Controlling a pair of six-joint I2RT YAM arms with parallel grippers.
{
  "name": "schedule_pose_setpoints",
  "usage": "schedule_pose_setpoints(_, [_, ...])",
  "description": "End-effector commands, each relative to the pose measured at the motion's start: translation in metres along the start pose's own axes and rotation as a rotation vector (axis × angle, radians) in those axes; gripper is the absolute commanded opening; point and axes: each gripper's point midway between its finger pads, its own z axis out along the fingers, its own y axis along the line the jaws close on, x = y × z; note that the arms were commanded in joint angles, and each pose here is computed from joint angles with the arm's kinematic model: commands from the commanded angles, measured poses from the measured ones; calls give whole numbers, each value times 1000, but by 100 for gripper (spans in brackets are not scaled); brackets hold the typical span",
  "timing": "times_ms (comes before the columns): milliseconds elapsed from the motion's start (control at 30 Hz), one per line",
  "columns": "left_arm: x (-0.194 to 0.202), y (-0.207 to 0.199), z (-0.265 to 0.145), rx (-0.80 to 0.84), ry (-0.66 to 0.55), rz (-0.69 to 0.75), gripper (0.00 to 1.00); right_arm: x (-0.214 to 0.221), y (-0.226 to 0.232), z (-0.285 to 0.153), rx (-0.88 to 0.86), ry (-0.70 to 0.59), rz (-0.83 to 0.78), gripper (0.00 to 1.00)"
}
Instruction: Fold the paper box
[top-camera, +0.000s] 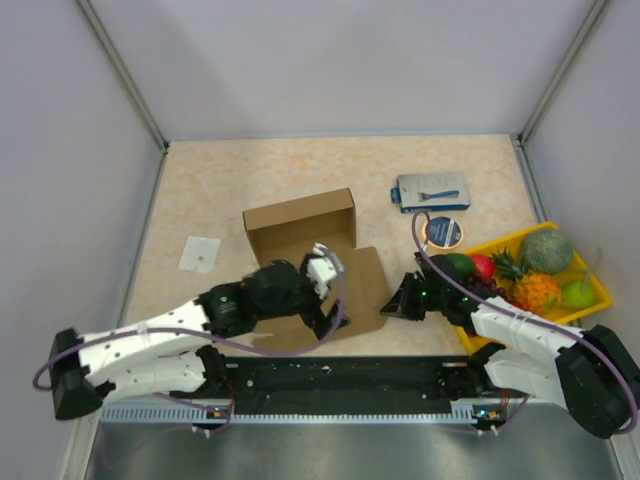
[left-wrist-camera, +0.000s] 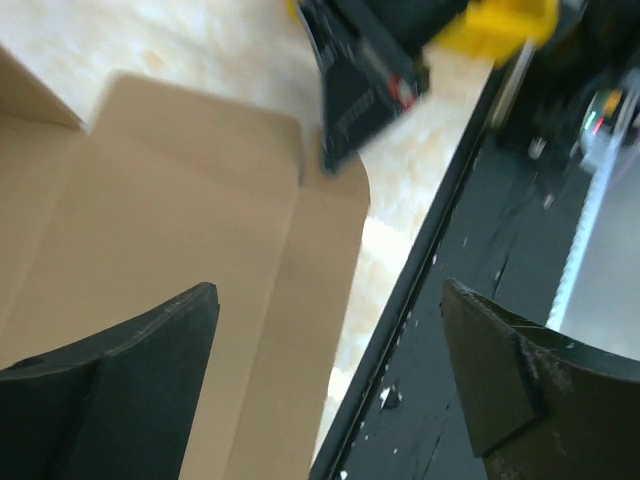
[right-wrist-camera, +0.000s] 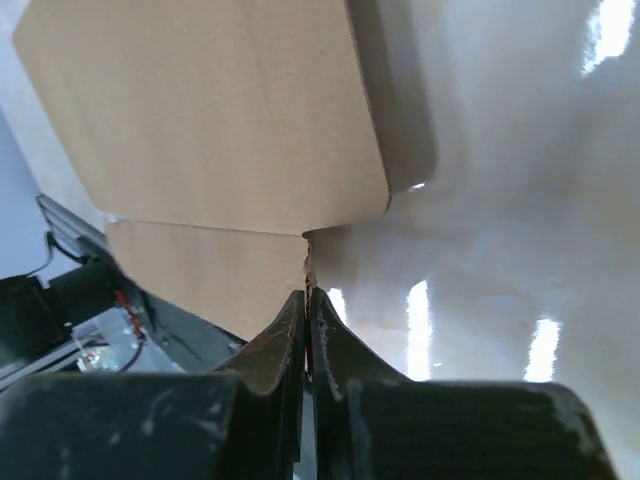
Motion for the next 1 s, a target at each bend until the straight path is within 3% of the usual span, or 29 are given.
schedule_pose_setpoints(0, [33, -10, 33, -117, 169, 263, 98, -28, 52, -25, -80, -46, -5, 0])
schedule_pose_setpoints(67, [51, -9, 41, -172, 267, 318, 98, -32, 56, -33, -92, -34, 18, 0])
schedule_pose_setpoints(267, [49, -3, 57, -303, 312, 473, 95, -38, 76, -46, -154, 0, -11, 0])
schedule_pose_setpoints(400, [43, 24, 53, -520, 367, 540, 79, -35, 83, -53, -187, 21, -17, 0])
schedule_pose_setpoints(500, [44, 32, 59, -593, 418, 572, 51, -39, 93, -62, -207, 11, -30, 0])
schedule_pose_setpoints(700, [36, 36, 61, -638, 441, 621, 37, -58, 110, -82, -249, -23, -43, 0])
schedule_pose_setpoints(767, [26, 35, 61, -644, 426, 638, 44, -58, 114, -83, -267, 3, -45, 0])
schedule_pose_setpoints(800, [26, 34, 61, -632, 426, 645, 71, -59, 116, -83, -272, 11, -43, 0])
schedule_pose_setpoints(833, [21, 34, 60, -633, 407, 645, 78, -58, 117, -83, -274, 16, -43, 0])
schedule_pose_setpoints(967, [18, 35, 58, -620, 399, 677, 88, -60, 122, -88, -313, 46, -21, 0])
